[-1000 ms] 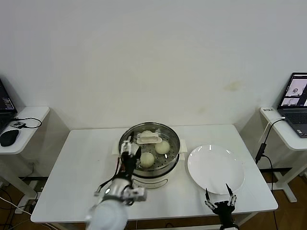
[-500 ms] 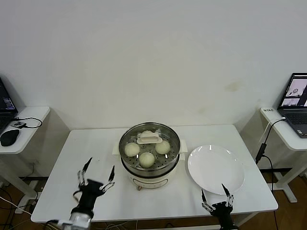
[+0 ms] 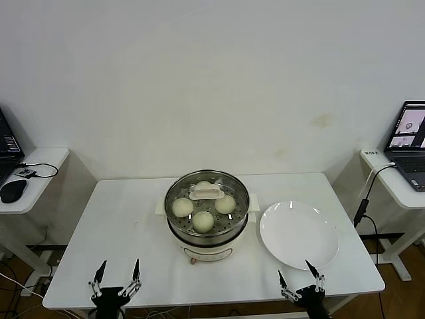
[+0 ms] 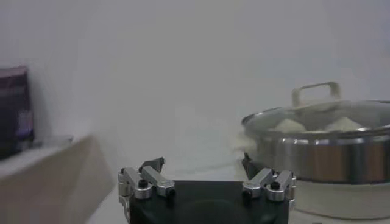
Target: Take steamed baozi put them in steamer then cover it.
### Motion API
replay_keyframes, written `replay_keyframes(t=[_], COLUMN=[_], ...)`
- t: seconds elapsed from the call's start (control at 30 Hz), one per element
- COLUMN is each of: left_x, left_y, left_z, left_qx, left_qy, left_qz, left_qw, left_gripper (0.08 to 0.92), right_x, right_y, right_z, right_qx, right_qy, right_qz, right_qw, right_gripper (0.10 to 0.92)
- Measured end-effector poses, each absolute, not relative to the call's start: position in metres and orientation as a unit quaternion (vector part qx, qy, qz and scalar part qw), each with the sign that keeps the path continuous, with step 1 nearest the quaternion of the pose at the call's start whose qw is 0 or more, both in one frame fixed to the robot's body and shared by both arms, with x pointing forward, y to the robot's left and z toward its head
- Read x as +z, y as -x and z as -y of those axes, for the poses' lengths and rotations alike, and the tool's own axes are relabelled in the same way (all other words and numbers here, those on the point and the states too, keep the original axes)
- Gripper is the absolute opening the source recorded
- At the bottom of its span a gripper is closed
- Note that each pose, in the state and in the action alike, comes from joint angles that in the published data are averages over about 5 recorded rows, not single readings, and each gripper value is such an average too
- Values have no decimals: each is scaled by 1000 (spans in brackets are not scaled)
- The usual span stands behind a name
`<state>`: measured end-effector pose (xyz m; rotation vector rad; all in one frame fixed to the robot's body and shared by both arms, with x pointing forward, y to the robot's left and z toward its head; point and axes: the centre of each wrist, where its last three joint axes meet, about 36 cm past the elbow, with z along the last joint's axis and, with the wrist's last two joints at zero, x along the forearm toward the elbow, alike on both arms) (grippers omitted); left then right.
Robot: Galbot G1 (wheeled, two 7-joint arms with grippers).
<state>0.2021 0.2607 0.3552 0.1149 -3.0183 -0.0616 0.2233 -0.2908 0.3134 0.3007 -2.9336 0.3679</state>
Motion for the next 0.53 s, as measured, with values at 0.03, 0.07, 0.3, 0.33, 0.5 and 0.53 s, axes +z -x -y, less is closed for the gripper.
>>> replay_keyframes(t=[0.03,0.07,0.3,0.33,0.5,0.53], left_x=[353,351,344,342,337,337], left_y=[-200,-197,-187,-186,-181,-180], left_z=[-261,-261,-258,-258,-257,-256], left_qx=[-16,-13,3,5,9,10], left_qy=[-40,-41,-50,-52,-53,-53], left_qz=[997,997,996,996,995,995], left_qw=[62,63,69,71,80,81], left_gripper=[823,823,823,823,823,823], right_x=[314,315,320,321,325,325], right_y=[-223,-223,-221,-221,-221,-221], right_z=[290,290,288,287,284,283], right_qx=[120,117,97,95,84,83], right_qy=[-103,-106,-118,-120,-122,-122], right_qz=[984,984,984,984,984,984], right_qw=[85,86,94,95,100,101], right_gripper=[823,823,823,823,823,823])
